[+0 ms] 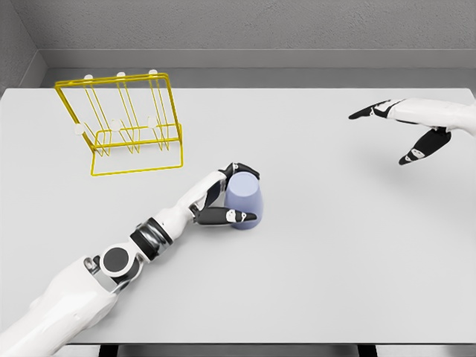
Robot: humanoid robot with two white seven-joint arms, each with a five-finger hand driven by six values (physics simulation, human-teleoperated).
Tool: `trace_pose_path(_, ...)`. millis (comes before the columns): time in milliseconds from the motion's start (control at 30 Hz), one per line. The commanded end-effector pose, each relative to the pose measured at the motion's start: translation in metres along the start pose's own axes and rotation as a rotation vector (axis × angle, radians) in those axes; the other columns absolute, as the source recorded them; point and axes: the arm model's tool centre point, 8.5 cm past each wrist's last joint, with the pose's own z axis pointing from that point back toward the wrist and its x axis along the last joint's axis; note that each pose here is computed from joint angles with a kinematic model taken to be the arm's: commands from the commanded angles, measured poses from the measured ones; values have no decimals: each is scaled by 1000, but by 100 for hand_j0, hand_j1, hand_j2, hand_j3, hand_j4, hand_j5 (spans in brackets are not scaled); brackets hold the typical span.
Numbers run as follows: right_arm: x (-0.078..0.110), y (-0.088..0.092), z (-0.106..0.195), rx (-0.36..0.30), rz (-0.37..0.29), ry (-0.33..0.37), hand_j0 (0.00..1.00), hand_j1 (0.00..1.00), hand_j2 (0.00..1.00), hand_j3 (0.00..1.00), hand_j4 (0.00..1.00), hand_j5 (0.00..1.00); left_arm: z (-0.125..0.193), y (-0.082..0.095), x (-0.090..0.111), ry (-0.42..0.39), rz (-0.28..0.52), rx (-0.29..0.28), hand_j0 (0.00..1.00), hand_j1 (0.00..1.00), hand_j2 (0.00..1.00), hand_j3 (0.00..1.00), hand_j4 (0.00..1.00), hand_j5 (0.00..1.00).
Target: Place the cup on the cup holder with both arms
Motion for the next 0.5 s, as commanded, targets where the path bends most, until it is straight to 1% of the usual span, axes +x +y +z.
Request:
trace_pose_path(0, 0, -1, 1, -6, -4, -1, 100, 100, 100, 100, 100, 100, 0, 0, 2, -14, 5, 1, 27, 27, 27, 27, 27, 27)
trace_pose_path(133, 1, -2, 0, -7, -2, -4, 100, 100, 100, 100, 100, 100, 0, -1, 8, -30, 1, -8, 27, 27, 27, 27, 27, 27)
trace_pose_path(167, 1, -2, 1, -7, -3, -2, 100, 100, 100, 100, 100, 100, -2, -3, 20, -61, 4, -18, 26, 26, 26, 26, 26, 26)
trace_pose_path(200, 1, -2, 0, -7, -2, -4, 100, 100, 100, 100, 100, 100, -1, 1, 32, -92, -5, -16, 24, 24, 24, 24, 24, 24)
trace_pose_path(267, 1, -2, 0, -7, -2, -4, 100, 100, 100, 100, 100, 100, 12, 16, 54, -125, -50, -18, 24, 24, 24, 24, 24, 24)
trace_pose_path(300, 1, -2, 1, -7, -2, -2, 100, 100, 100, 100, 100, 100, 17, 21, 60, -134, -66, -16, 24, 24, 24, 24, 24, 24)
trace_pose_path(400, 1, -3, 2, -9, 0, -1, 100, 100, 100, 100, 100, 100, 23, 34, 73, -158, -63, 9, 24, 24, 24, 24, 24, 24)
trace_pose_path(467, 1, -3, 2, -9, 0, -1, 100, 100, 100, 100, 100, 100, 25, 43, 80, -171, -75, 25, 24, 24, 24, 24, 24, 24)
